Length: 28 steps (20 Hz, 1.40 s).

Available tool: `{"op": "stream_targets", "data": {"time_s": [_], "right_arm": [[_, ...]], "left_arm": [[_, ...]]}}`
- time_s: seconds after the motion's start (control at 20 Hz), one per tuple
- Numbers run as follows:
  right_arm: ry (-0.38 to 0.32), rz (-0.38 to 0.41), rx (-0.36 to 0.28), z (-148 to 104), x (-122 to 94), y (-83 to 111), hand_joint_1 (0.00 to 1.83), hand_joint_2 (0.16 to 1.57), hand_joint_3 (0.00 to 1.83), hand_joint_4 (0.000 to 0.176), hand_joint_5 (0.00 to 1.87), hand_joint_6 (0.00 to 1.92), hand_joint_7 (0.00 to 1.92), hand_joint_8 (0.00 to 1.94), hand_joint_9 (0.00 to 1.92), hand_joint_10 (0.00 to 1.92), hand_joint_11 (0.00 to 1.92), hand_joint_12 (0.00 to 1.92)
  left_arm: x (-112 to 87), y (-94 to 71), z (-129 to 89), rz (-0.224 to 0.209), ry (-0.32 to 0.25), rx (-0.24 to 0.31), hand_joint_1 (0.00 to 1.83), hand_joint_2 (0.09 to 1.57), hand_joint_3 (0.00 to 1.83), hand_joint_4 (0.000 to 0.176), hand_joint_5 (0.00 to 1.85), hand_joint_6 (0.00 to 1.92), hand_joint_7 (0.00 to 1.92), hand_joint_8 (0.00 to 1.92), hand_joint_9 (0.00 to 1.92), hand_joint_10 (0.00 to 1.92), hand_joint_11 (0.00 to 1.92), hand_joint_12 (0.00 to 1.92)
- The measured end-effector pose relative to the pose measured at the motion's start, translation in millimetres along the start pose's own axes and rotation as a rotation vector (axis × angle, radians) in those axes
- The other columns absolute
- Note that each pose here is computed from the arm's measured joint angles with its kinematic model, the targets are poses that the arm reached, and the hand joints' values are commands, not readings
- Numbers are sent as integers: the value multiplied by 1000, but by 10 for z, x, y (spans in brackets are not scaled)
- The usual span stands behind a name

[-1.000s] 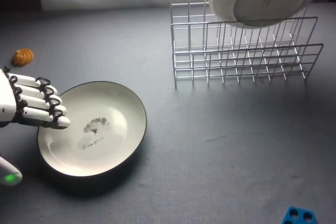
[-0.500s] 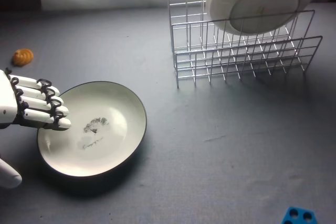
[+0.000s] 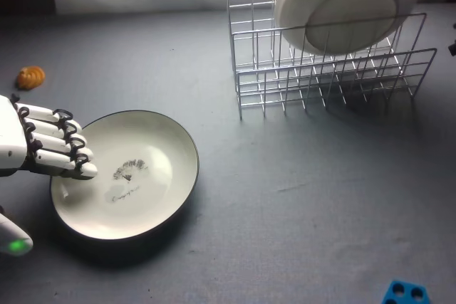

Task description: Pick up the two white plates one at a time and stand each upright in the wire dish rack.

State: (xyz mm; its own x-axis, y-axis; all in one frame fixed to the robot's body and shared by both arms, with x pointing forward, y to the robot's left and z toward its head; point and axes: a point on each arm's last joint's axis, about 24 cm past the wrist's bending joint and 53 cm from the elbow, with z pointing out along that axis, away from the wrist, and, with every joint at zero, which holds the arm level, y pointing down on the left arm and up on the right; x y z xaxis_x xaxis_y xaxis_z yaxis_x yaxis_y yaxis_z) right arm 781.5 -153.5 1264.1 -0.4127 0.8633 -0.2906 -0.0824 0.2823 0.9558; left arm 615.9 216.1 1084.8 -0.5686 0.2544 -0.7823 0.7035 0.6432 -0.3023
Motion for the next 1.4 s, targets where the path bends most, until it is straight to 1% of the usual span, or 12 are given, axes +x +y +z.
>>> {"op": "stream_targets", "data": {"time_s": [0.05, 0.1, 0.15, 0.25, 0.35, 0.75, 0.85, 0.95, 1.15, 1.2, 1.25, 1.4], "right_arm": [[-1, -2, 5, 15, 3, -30, 1201, 1153, 1, 12, 861, 1189, 971, 998, 1030, 513, 717, 1279], [-3, -5, 11, 30, 5, -69, 1334, 1133, 0, 0, 868, 1150, 985, 923, 927, 1069, 720, 1287], [0, -6, 14, 42, 21, -82, 1359, 1132, 1, 0, 857, 1161, 981, 922, 897, 1194, 719, 1289], [4, -7, 21, 52, 38, -111, 1195, 1171, 1, 6, 839, 1248, 926, 1043, 953, 648, 691, 1306], [-6, -9, 20, 51, -2, -118, 1179, 1188, 2, 13, 818, 1290, 888, 1096, 967, 543, 659, 1312], [-13, -9, 15, 52, -18, -106, 1132, 1263, 2, 8, 734, 1439, 696, 1359, 682, 738, 376, 1392], [-13, -9, 15, 52, -20, -106, 1101, 1301, 0, 25, 646, 1527, 659, 1447, 572, 858, 309, 1443], [-13, -12, 15, 52, -20, -105, 1075, 1262, 1, 0, 694, 1401, 647, 757, 562, 854, 310, 1393], [-12, -12, 16, 51, -17, -110, 1041, 1281, 0, 0, 666, 1443, 728, 456, 569, 735, 262, 1371], [-13, -14, 20, 49, -14, -135, 1022, 1221, 0, 0, 538, 875, 711, 413, 547, 705, 222, 1363], [-11, -14, 21, 49, -11, -138, 1014, 1204, 0, 0, 569, 591, 715, 369, 545, 674, 211, 1352], [-27, -8, 10, 49, -48, -111, 1080, 1165, 0, 0, 668, 282, 705, 278, 497, 655, 156, 1351]], "left_arm": [[-8, -1, 0, 1, -2, 0, 0, 1067, 0, 0, 111, 1, 109, 1, 96, 1, 0, 204], [-27, -2, 1, 4, -6, 0, 0, 1063, 0, 0, 110, 1, 102, 0, 87, 0, 0, 180], [-47, -2, 1, 2, -12, -1, 0, 1062, 0, 0, 132, 4, 123, 4, 104, 4, 0, 223], [-55, 10, -1, 2, -14, -5, 0, 1067, 1, 0, 136, 5, 127, 4, 107, 4, 0, 233], [-54, 19, -1, 3, -14, -9, 0, 1064, 0, 0, 130, 1, 117, 4, 98, 2, 0, 201], [-39, 28, -2, 19, -10, -12, 0, 1077, 7, 0, 145, 5, 138, 5, 114, 2, 0, 209], [-39, 28, -2, 21, -10, -12, 0, 1066, 1, 0, 143, 2, 137, 2, 107, 0, 0, 185], [-38, 26, -1, 18, -10, -11, 0, 1068, 2, 0, 128, 0, 128, 0, 109, 1, 0, 196], [-39, 32, -5, -7, -10, -12, 0, 1069, 1, 0, 121, 2, 123, 0, 105, 2, 0, 171], [-36, 32, -5, -9, -10, -12, 0, 1066, 0, 0, 145, 1, 152, 0, 138, 1, 0, 270], [-33, 32, -6, -10, -9, -12, 0, 1064, 0, 0, 150, 0, 161, 1, 149, 2, 0, 292], [-21, 22, 15, -10, -6, -8, 0, 1064, 0, 0, 154, 2, 150, 5, 126, 4, 0, 227]]}}
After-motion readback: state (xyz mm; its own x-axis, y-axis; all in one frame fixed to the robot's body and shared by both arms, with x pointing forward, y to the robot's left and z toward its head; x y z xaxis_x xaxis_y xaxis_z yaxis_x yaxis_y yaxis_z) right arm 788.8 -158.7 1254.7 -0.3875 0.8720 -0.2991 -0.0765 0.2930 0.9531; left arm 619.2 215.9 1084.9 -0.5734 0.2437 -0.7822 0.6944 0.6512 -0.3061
